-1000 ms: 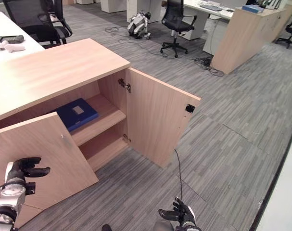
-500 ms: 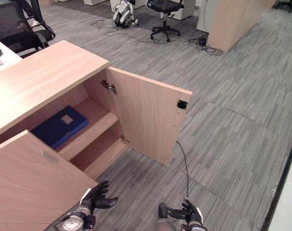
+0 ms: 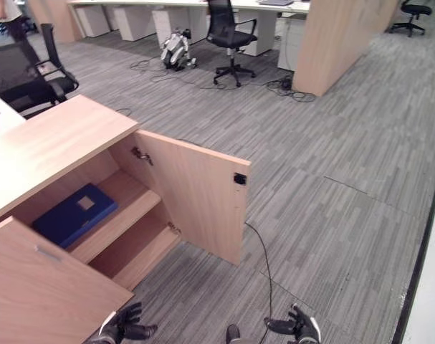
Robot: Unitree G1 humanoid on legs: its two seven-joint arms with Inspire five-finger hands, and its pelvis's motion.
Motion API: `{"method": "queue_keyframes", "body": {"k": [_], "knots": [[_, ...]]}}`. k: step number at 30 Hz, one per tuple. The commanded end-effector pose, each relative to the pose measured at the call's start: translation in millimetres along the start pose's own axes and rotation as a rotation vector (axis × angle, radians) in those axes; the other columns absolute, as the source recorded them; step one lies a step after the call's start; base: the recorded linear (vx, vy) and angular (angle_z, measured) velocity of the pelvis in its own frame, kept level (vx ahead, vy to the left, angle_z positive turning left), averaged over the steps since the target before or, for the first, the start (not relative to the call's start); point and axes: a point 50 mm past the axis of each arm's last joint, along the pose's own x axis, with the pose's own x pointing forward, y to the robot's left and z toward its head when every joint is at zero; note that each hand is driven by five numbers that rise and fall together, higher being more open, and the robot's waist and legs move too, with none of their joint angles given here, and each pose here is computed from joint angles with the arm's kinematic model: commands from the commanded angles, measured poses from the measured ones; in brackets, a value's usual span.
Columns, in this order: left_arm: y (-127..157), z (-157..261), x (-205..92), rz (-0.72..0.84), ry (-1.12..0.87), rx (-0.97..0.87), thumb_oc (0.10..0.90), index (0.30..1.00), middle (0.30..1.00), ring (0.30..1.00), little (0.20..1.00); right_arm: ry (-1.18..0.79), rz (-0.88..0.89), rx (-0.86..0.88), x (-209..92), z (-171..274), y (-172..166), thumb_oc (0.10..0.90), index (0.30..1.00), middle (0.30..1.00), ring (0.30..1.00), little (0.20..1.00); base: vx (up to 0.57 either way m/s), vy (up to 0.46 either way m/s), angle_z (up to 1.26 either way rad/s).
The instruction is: Put the empty folder in the office cabinet
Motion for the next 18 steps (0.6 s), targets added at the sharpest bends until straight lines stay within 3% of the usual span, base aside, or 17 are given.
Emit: {"method": "queue_keyframes", "body": {"k": [1,4,8,18], "knots": [[6.2,42.3,6.7,0.014,-0.176,0.082,0.8,0.9,0.9,0.9,0.9,-0.18,-0.021,-0.006,6.3,46.4,-6.1,0.8,0.9,0.9,0.9,0.9,0.18,0.064,-0.1],[1.4,42.2,5.5,-0.031,-0.186,0.122,0.8,0.9,0.9,0.9,0.9,-0.24,-0.057,0.063,10.1,69.6,-14.0,0.8,0.9,0.9,0.9,0.9,0.14,0.028,0.06],[8.0,35.8,1.8,-0.045,-0.174,0.177,0.8,0.9,0.9,0.9,0.9,-0.457,-0.074,0.125,8.7,138.7,-19.9,0.8,0.9,0.9,0.9,0.9,0.1,0.018,-0.3],[18.5,35.3,0.6,-0.055,-0.159,0.235,0.8,0.9,0.9,0.9,0.9,-0.77,-0.045,0.067,-13.8,258.5,-9.9,0.8,0.9,0.9,0.9,0.9,0.05,0.047,0.11]]}}
